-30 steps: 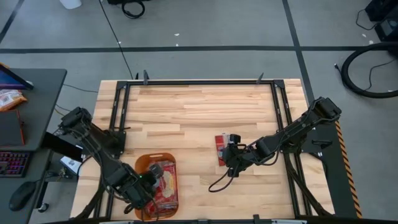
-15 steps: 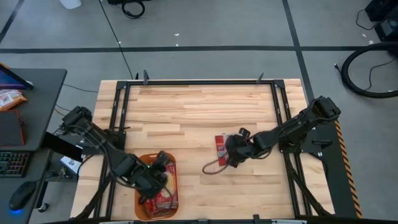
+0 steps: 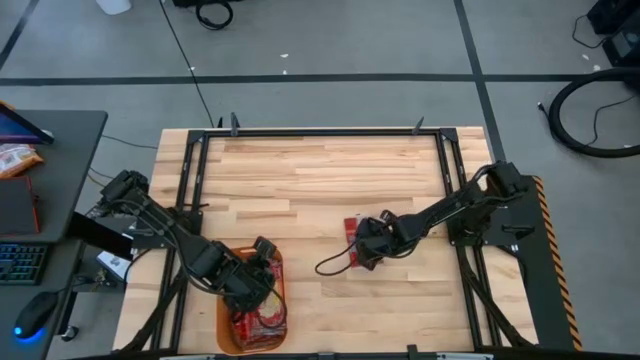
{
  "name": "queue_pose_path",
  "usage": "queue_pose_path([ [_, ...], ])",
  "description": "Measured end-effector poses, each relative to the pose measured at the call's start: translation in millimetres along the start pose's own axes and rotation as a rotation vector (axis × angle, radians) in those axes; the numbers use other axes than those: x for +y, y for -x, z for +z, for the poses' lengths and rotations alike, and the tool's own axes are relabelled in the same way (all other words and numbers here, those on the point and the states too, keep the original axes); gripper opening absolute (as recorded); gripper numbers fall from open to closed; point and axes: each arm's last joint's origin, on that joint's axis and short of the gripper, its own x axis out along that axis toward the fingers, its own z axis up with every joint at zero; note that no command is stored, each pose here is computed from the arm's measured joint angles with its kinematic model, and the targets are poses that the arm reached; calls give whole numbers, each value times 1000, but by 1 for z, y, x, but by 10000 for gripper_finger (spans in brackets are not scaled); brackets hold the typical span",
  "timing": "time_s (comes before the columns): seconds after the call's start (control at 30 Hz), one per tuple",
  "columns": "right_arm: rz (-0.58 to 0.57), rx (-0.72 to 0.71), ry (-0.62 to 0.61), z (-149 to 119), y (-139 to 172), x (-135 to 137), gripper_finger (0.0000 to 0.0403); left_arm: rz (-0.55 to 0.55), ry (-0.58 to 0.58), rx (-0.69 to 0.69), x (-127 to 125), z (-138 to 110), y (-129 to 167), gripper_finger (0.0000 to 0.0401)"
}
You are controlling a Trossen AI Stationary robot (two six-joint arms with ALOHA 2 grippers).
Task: Sort popcorn bags into baskets
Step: Put the red popcorn pack into the orange bin
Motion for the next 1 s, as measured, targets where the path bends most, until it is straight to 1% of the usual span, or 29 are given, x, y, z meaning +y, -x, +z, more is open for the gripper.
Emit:
queue_pose_path([
  [0.07,32,-31,61,4,-6,6,178,1,5,-3,1,0,0,128],
  [0.17,106,-107,201,11,-13,16,178,13,24,-31,4,3,-1,128],
  [0.27,164,-194,337,17,-14,24,178,70,70,-86,13,9,-3,128],
  [0.4,170,-274,420,27,-3,24,178,128,141,-159,26,17,-8,128],
  [0.5,145,-347,461,32,12,25,178,162,195,-167,40,18,-12,128],
  [0.63,166,-387,612,22,25,38,178,183,305,-135,63,15,-26,128],
  [0.73,177,-383,725,8,28,48,178,142,357,-113,75,13,-35,128],
  [0.83,195,-375,797,-7,30,58,178,103,377,-111,80,12,-37,128],
  [0.9,210,-378,823,-14,34,63,179,89,379,-111,81,11,-37,128],
  [1.0,193,-381,859,-24,36,66,182,85,372,-113,78,12,-36,128],
])
